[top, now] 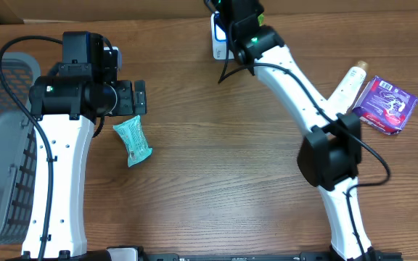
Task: Scan the item barcode
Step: 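Hold tea pack barcode against the white scanner with right gripper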
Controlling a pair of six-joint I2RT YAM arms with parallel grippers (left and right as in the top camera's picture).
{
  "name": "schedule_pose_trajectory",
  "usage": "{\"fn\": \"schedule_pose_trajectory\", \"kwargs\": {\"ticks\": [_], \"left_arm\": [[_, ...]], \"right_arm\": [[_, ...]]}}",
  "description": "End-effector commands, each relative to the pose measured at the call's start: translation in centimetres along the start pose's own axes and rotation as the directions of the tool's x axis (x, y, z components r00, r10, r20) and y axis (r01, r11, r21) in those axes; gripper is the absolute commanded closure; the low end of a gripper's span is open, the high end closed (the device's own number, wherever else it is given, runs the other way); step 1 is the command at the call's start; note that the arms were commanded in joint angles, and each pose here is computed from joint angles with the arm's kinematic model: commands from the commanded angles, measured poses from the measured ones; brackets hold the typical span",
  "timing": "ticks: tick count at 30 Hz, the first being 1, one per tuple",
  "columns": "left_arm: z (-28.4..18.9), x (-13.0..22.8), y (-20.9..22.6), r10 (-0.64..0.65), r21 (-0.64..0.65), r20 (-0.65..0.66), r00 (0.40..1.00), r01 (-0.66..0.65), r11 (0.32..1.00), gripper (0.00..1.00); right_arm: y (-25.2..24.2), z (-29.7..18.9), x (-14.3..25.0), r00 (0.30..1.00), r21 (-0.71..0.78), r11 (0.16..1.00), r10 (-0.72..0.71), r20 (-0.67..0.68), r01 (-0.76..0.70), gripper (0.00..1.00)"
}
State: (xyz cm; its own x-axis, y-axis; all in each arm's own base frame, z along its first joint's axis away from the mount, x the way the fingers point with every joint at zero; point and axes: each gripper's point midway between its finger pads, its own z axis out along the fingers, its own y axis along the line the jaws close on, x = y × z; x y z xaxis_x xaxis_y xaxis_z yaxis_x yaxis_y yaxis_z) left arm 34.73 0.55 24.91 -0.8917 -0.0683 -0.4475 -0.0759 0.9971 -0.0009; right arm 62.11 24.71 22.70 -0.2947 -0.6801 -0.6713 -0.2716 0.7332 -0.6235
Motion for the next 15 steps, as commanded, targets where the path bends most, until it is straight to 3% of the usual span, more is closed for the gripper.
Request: {"fn": "schedule_pose_trajectory", "kwargs": {"ticks": [1, 5, 15], "left_arm": [[-0.1, -0.3, -0.2, 0.002, 0.008, 0.006, 1.000, -0.002, 1.000, 0.00], [-0.1, -0.3, -0.2, 0.002, 0.008, 0.006, 1.000, -0.002, 1.000, 0.00], [-0.1, -0.3, -0.2, 0.002, 0.008, 0.006, 1.000, -0.002, 1.000, 0.01]], "right_arm": [[-0.4, 1.2, -0.5, 0.989, 0.076, 0.987, -0.145, 0.023, 0.143, 0.96], [1.4, 2.8, -0.2, 0.974, 0.068, 0.974, -0.219, 0.048, 0.216, 0.96], [2.6, 2.7, -1.4, 0.970, 0.033, 0.977, -0.213, 0.118, 0.211, 0.96]]}}
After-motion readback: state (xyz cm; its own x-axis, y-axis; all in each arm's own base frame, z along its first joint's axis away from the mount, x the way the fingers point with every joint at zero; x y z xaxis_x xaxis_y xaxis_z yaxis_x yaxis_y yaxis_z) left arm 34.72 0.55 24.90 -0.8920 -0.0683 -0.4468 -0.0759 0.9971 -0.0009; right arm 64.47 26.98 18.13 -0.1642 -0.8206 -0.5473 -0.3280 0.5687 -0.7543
